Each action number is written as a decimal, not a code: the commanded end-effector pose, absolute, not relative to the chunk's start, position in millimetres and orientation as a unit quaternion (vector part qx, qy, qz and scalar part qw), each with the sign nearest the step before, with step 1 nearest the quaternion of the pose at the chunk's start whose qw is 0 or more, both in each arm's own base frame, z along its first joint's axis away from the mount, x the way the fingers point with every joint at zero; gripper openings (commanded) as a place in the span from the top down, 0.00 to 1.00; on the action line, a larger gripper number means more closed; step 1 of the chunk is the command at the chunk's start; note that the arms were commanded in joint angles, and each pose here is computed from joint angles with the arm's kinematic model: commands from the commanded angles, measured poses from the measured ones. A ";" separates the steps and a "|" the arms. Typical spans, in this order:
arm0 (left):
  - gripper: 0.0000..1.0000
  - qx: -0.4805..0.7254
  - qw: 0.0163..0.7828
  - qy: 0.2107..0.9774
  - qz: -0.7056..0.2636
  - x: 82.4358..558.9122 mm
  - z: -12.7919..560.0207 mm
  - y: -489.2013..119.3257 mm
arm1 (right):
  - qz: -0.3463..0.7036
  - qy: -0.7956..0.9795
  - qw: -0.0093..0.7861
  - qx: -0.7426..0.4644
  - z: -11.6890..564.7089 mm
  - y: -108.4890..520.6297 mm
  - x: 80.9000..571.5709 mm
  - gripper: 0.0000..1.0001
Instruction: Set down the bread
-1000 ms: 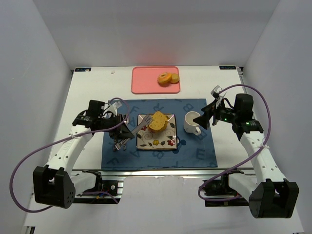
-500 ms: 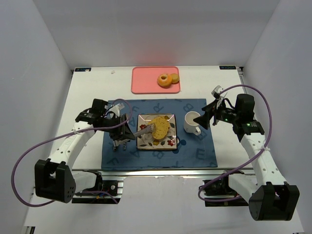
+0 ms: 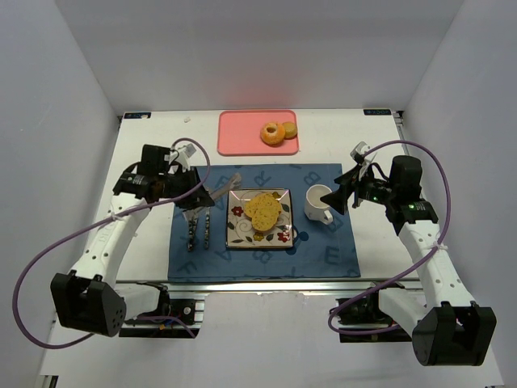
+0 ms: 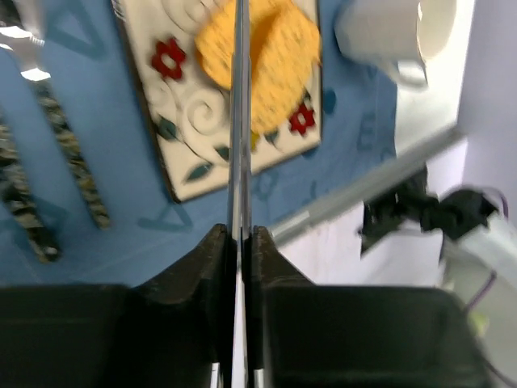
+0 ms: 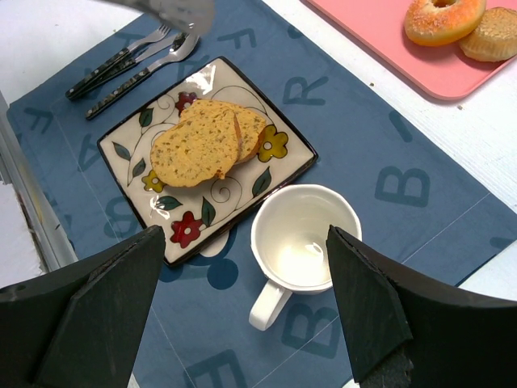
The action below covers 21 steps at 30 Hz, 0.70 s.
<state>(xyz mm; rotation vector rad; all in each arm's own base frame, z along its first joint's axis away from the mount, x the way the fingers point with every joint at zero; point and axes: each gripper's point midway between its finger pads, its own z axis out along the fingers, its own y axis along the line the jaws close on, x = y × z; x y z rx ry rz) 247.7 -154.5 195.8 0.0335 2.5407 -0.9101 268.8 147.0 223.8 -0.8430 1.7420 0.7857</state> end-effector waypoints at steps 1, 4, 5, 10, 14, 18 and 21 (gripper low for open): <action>0.90 -0.025 0.285 0.914 -0.288 274.5 210.1 -124.6 | 0.323 0.707 0.516 -0.359 232.6 147.8 270.9 0.14; 0.96 -0.077 0.338 0.917 -0.200 301.5 206.2 -68.1 | 0.321 0.706 0.517 -0.362 231.6 147.7 270.0 0.14; 0.96 -0.101 0.353 0.915 -0.167 309.3 203.6 -45.4 | 0.321 0.706 0.518 -0.362 231.4 147.4 269.5 0.14; 0.99 -0.116 0.398 0.910 -0.018 341.7 154.5 38.3 | 0.317 0.700 0.524 -0.368 232.4 147.5 269.9 0.14; 1.00 -0.092 0.385 0.918 0.020 356.4 108.8 58.2 | 0.312 0.694 0.528 -0.376 235.1 147.3 269.1 0.14; 1.00 -0.073 0.351 0.933 0.030 364.2 65.0 77.4 | 0.320 0.692 0.524 -0.379 235.2 149.1 264.0 0.14; 1.00 -0.070 0.318 0.945 0.030 363.4 40.3 83.8 | 0.320 0.696 0.521 -0.376 234.0 148.4 262.1 0.14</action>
